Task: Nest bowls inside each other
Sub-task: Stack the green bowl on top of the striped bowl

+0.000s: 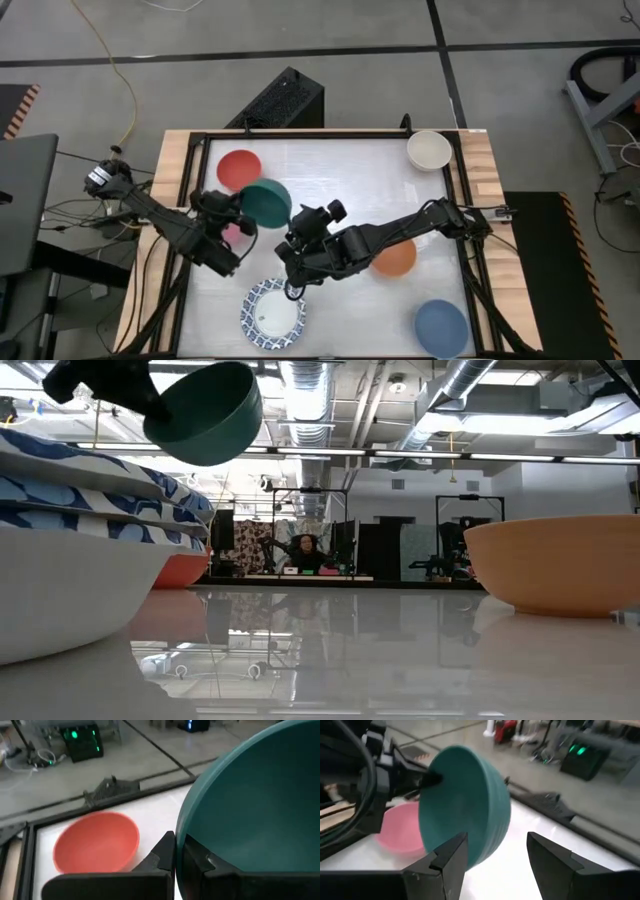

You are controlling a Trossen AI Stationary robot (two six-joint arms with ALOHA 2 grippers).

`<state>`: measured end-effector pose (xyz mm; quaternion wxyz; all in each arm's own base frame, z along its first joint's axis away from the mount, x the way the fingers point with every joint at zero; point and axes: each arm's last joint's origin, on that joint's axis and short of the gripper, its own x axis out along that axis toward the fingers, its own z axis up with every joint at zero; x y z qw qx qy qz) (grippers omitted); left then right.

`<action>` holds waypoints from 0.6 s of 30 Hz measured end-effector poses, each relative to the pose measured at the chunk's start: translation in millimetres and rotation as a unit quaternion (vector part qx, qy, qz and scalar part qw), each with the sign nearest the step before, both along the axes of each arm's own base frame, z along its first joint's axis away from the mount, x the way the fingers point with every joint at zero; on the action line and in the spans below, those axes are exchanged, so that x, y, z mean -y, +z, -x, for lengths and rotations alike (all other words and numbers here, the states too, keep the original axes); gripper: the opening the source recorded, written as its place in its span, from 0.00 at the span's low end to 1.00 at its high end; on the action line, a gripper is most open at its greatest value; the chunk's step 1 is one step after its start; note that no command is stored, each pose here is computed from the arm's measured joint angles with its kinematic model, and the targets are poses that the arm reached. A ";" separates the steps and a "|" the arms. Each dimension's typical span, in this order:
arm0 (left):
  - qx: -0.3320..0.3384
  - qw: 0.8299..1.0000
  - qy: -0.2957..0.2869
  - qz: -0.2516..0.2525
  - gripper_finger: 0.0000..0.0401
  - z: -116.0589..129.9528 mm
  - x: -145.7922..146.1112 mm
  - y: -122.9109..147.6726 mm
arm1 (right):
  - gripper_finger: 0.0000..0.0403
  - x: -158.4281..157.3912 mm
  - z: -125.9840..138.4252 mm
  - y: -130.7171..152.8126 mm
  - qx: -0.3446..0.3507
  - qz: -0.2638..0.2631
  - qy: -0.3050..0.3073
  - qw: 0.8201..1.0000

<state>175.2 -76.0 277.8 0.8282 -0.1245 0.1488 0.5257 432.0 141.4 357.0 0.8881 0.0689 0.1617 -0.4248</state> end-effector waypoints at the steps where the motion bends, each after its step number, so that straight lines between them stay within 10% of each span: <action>1: 0.003 1.000 0.002 -0.006 0.00 -0.8 -1.6 0.4 | 0.55 0.3 0.0 0.6 0.000 0.010 -0.004 1.000; 18: 0.018 0.998 0.007 -0.060 0.00 -7.7 -10.6 3.0 | 0.55 52.6 -17.9 4.3 -0.007 0.029 -0.050 0.998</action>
